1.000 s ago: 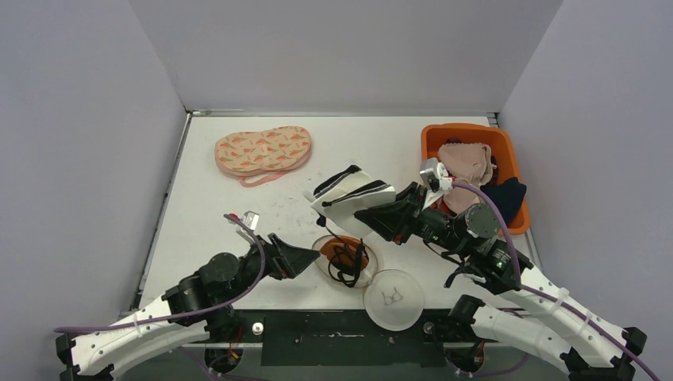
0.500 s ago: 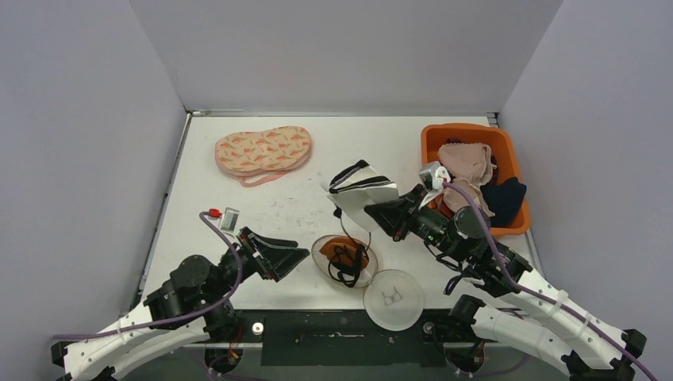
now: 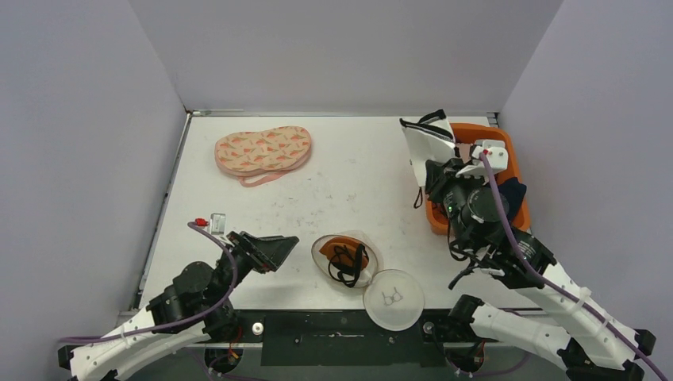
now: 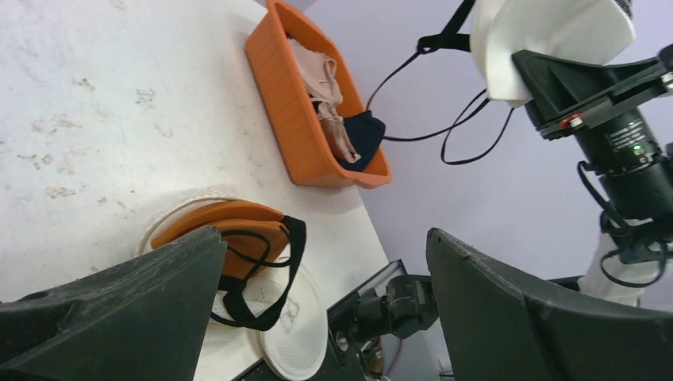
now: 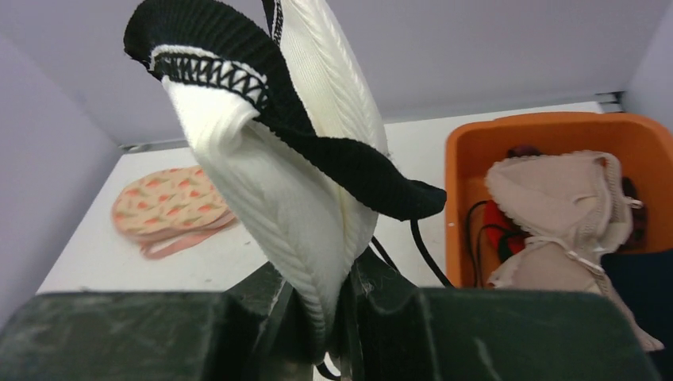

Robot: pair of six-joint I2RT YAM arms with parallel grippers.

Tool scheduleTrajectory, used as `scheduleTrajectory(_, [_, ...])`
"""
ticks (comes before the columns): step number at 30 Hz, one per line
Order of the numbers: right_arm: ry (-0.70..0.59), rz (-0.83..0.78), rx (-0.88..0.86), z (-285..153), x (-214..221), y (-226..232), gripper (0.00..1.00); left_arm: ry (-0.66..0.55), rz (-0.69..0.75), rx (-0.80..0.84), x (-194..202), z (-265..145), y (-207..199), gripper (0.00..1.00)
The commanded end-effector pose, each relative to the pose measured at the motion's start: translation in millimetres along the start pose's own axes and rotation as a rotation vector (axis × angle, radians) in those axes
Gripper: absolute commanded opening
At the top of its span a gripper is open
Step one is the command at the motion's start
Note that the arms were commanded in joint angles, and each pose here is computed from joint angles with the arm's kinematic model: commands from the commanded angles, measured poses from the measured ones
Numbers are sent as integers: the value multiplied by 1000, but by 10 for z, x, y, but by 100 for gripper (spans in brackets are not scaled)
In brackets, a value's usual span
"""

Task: Unzip the laundry bag and remove the bra
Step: Place the bra in the bin.

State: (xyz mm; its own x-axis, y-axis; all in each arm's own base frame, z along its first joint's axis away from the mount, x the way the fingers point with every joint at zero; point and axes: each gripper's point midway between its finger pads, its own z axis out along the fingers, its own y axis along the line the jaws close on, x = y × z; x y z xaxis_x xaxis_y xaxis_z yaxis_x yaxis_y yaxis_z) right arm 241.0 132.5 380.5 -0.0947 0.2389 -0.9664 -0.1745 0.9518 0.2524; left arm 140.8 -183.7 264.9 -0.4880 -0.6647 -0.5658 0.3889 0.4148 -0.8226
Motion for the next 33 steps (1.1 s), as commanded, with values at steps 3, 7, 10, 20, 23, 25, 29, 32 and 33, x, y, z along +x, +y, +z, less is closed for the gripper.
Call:
scheduleTrajectory(3, [-185,18,332,170,-477,-419,5,-55,-47,-79,13,120,187,98])
scheduleTrajectory(7, [-227,32,393,398,-603,-544,5,-35,-50,-136,181,260,345,98])
scheduleTrajectory(10, [-144,43,397,860,-548,-770,5,-4,-59,-153,331,351,414,99])
scheduleTrajectory(20, [-153,246,525,1559,-265,-2019,5,69,-109,-164,607,397,544,100])
scheduleTrajectory(23, [-163,329,491,1710,-114,-2324,5,67,-105,-165,605,380,567,100])
scheduleTrajectory(25, [-128,353,453,1864,6,-2360,5,66,-98,-173,604,365,597,99])
scheduleTrajectory(29, [-62,353,484,1989,283,-2486,5,71,-100,-187,648,348,681,99])
scheduleTrajectory(32, [-29,396,509,1977,522,-2654,5,72,-109,-194,689,350,741,99])
scheduleTrajectory(33, [-12,416,500,1976,620,-2687,5,71,-113,-195,699,358,752,99])
